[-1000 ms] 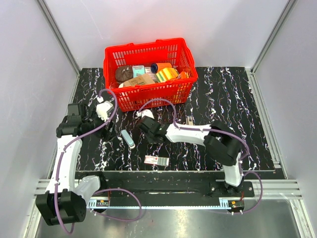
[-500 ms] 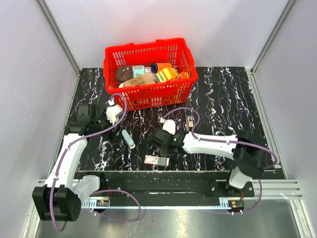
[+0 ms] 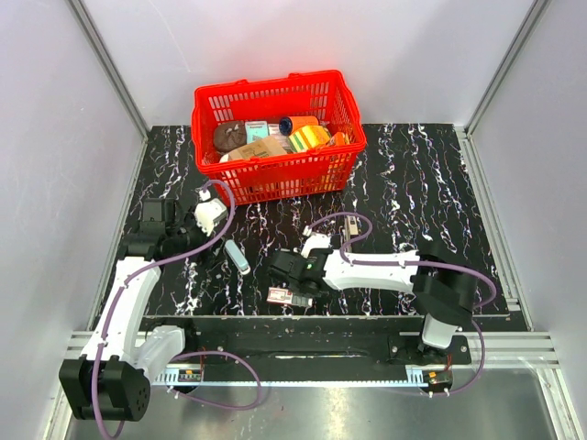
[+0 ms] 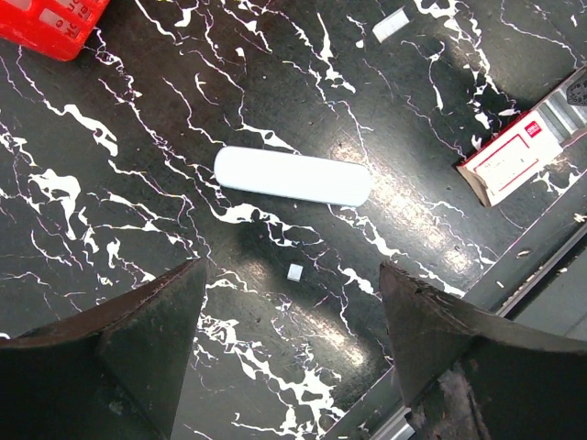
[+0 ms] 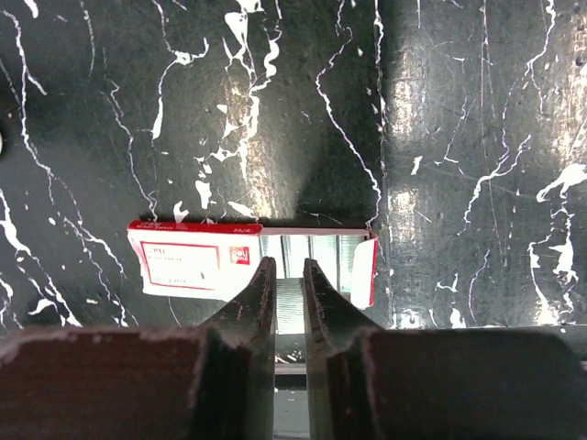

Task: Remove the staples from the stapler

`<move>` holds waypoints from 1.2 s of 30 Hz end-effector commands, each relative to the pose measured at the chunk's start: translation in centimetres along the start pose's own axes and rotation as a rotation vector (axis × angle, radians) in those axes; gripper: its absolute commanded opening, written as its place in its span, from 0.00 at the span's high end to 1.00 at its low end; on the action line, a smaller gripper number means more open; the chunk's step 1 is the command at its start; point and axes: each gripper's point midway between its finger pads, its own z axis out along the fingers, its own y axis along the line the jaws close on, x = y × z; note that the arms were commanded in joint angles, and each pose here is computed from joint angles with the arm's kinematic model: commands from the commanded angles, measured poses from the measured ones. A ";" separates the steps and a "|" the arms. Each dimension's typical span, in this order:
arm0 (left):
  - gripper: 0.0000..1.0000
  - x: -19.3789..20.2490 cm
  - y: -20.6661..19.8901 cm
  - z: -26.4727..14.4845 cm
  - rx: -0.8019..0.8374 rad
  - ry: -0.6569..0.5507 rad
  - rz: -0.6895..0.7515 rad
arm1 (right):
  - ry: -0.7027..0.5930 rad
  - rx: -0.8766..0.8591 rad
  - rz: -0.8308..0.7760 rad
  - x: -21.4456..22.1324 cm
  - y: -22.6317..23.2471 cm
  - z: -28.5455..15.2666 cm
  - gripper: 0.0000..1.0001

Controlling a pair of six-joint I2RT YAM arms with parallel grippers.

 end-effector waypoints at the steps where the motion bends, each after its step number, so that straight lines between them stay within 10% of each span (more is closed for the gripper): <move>1: 0.19 -0.4 0.5 -0.1 -0.028 -0.016 0.040 | -0.063 0.028 0.090 -0.9 0.8 0.1 1.00; 36: 0.19 0.1 0.8 -0.2 -0.043 0.003 0.052 | -0.065 0.042 0.050 0.3 1.7 1.7 1.00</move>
